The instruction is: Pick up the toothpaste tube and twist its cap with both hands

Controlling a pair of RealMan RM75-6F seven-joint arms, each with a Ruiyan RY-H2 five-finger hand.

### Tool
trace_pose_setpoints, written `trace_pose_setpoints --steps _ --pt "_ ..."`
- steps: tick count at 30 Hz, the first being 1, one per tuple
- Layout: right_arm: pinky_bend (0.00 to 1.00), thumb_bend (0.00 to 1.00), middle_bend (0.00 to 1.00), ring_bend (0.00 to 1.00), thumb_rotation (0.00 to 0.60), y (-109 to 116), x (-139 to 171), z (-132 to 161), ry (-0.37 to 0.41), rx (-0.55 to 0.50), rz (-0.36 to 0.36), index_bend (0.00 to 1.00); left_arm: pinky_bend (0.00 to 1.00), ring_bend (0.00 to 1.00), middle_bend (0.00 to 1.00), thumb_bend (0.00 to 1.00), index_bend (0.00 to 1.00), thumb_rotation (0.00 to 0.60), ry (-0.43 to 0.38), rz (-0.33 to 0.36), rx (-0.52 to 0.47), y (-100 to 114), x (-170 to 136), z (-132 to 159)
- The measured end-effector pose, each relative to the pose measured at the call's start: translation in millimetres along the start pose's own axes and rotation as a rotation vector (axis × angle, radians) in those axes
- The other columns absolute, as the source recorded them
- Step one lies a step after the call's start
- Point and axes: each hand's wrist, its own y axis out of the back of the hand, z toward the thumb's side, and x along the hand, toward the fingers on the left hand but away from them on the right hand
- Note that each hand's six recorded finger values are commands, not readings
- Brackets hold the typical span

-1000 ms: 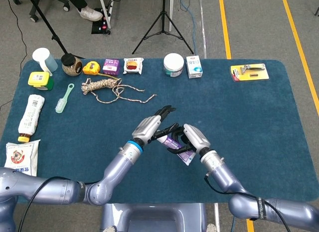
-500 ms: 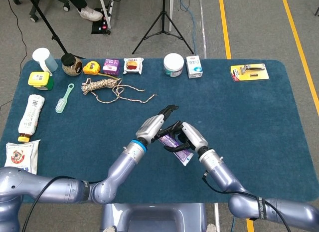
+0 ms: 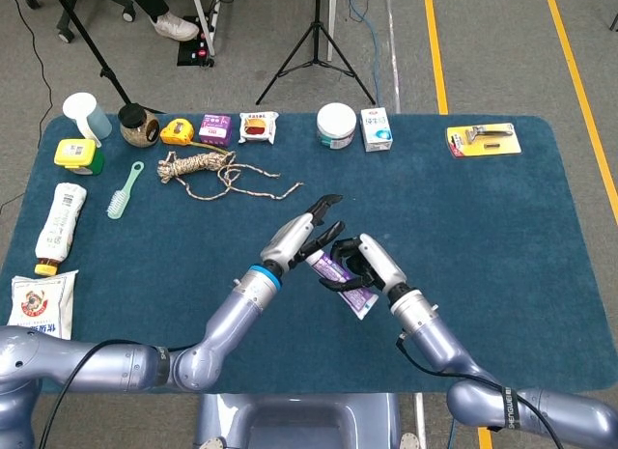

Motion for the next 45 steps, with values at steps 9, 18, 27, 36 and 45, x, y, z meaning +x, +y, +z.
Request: trace_pose_setpoints --steps 9,18,27,36,45 --pt "1.0 0.3 0.94 1.0 0.6 0 3 -1 0.054 0.032 -0.012 0.84 0.15 0.0 0.0 0.02 0.0 0.0 0.009 -0.042 -0.031 0 -1 1" --pt "1.0 0.3 0.95 1.0 0.6 1 2 -2 0.087 0.091 -0.03 0.85 0.15 0.0 0.0 0.02 0.0 0.0 0.03 -0.111 -0.01 0 -5 2" --pt "1.0 0.3 0.96 1.0 0.6 3 2 -6 0.12 0.249 -0.072 0.85 0.15 0.0 0.0 0.02 0.0 0.0 0.05 -0.107 0.004 6 -6 2" --pt "1.0 0.3 0.96 1.0 0.6 1 2 -7 0.129 0.268 -0.077 0.85 0.15 0.0 0.0 0.02 0.0 0.0 0.06 -0.093 0.016 10 -6 3" --pt "1.0 0.3 0.97 1.0 0.6 1 -2 4 0.15 0.263 -0.094 0.85 0.15 0.0 0.0 0.02 0.0 0.0 0.065 -0.106 0.003 -2 -4 1"
